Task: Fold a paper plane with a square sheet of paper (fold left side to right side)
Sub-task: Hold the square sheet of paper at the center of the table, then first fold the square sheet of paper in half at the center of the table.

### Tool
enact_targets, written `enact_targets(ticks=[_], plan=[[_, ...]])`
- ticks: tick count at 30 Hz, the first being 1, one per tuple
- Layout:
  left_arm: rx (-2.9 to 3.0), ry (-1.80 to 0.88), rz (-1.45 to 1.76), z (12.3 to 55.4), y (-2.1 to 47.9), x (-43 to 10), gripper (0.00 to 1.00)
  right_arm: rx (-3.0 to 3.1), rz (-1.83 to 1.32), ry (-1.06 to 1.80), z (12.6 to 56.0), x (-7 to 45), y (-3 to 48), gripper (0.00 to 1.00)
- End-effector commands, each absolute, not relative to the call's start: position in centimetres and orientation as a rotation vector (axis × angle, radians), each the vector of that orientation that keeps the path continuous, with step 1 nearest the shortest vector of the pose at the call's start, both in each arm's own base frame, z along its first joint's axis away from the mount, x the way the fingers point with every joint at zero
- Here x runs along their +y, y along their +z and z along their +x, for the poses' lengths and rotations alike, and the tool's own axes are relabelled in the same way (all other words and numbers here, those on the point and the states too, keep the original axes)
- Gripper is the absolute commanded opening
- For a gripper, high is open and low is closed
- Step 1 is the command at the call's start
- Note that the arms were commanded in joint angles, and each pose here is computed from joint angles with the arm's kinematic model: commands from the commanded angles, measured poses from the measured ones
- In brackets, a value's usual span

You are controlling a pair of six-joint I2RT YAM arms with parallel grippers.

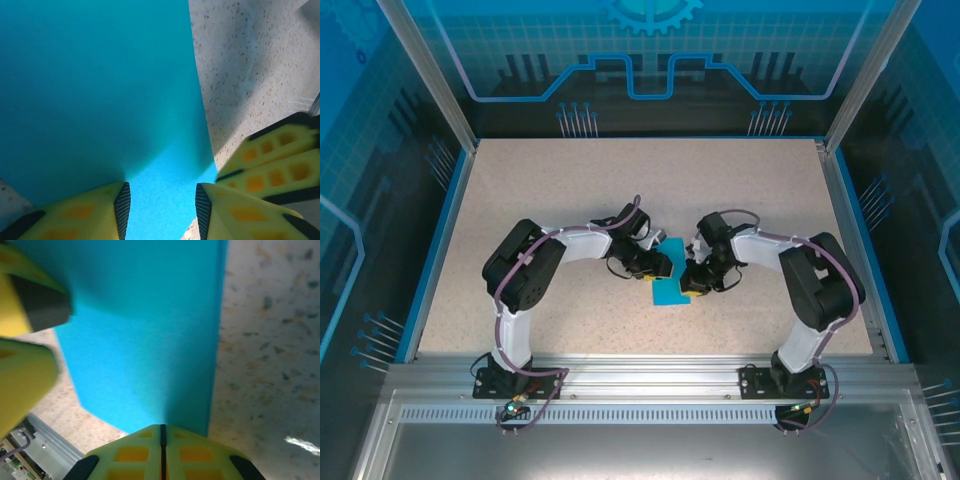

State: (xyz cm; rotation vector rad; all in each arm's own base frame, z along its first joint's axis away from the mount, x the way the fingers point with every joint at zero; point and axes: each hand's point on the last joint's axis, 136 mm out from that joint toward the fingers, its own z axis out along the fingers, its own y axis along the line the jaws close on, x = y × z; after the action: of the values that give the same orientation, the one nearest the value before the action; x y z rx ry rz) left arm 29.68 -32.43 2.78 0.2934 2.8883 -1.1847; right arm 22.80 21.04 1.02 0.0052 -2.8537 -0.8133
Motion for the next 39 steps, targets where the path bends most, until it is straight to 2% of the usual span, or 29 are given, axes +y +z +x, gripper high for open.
enact_targets(ticks=[1, 13, 21, 27, 34, 39], plan=[[2.904, -1.127, 0.257, 30.8, 3.0, -32.6, 0.43, -2.848, -0.021, -0.701, 22.1, 20.1, -0.5, 0.08], [2.902, -1.051, 0.153, 36.7, 1.9, -31.0, 0.44, -2.826, -0.010, -0.494, 20.3, 17.6, -2.9, 0.08], [2.905, -1.001, 0.050, 39.5, 0.6, -28.4, 0.44, -2.832, -0.005, -0.522, 20.4, 17.9, -2.7, 0.08], [2.825, -1.019, 0.071, 42.1, 4.2, -27.7, 0.47, -2.880, 0.050, -0.727, 22.2, 20.1, -0.5, 0.12], [2.761, -1.096, 0.080, 39.9, 8.1, -27.7, 0.47, -3.023, 0.102, -0.859, 25.7, 20.2, 4.6, 0.33], [2.812, -1.150, 0.108, 35.2, 7.5, -28.9, 0.46, -3.060, 0.052, -0.852, 27.5, 18.8, 5.5, 0.39]])
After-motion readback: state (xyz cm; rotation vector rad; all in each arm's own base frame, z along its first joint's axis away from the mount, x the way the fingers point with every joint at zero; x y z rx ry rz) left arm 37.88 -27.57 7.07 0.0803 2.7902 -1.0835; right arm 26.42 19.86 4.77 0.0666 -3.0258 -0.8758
